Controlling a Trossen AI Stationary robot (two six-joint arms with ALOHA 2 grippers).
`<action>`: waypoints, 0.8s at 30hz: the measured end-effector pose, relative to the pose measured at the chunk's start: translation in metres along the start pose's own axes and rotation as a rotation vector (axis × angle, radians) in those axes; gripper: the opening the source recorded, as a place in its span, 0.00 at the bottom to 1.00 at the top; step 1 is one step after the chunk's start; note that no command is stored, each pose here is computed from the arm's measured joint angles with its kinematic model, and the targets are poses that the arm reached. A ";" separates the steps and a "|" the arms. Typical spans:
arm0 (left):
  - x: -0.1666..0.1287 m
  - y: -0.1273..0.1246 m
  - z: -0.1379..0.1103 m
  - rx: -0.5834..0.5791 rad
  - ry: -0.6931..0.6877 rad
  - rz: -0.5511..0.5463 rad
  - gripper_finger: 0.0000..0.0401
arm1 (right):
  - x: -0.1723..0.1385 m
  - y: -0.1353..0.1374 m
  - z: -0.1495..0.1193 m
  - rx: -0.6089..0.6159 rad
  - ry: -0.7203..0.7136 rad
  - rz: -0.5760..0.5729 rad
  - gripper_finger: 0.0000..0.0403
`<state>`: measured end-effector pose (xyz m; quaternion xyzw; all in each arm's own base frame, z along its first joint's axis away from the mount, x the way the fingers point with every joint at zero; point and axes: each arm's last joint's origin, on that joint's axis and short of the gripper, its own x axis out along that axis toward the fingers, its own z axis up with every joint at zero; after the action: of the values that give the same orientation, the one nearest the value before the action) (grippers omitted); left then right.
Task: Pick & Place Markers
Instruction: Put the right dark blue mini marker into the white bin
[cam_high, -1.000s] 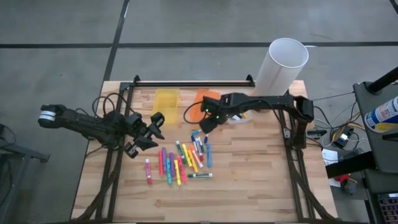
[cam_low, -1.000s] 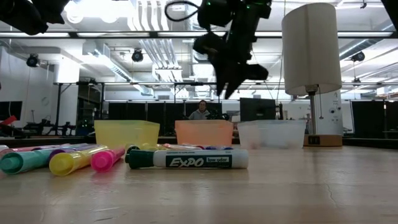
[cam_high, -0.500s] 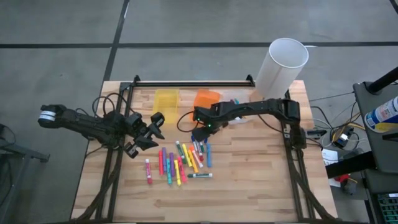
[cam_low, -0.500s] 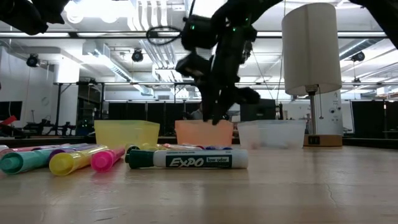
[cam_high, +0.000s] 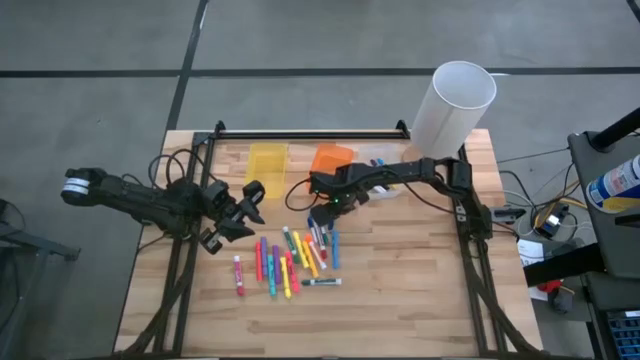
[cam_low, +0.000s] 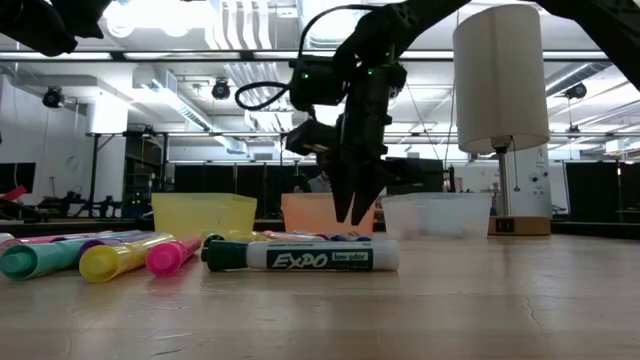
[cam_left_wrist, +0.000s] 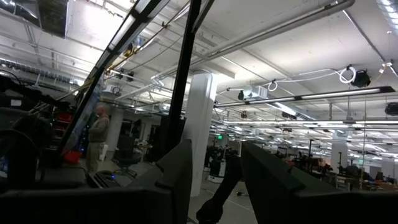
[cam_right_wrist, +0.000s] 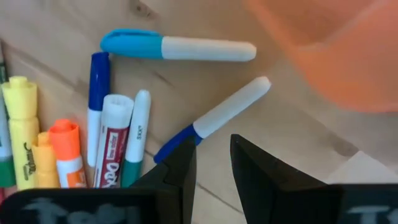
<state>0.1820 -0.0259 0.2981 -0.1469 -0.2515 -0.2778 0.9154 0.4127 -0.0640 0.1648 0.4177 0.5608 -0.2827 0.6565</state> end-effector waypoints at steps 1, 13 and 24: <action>0.000 0.000 0.000 0.000 0.000 0.000 0.33 | 0.001 -0.001 0.001 0.000 0.001 -0.001 0.24; 0.000 0.000 0.000 -0.001 0.000 0.000 0.33 | 0.002 -0.001 0.002 0.003 0.004 -0.003 0.40; 0.000 0.000 0.000 -0.001 0.000 0.000 0.33 | 0.003 -0.002 0.003 0.060 -0.046 -0.033 0.43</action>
<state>0.1820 -0.0259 0.2981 -0.1474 -0.2512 -0.2782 0.9153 0.4132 -0.0672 0.1619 0.4214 0.5435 -0.3196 0.6518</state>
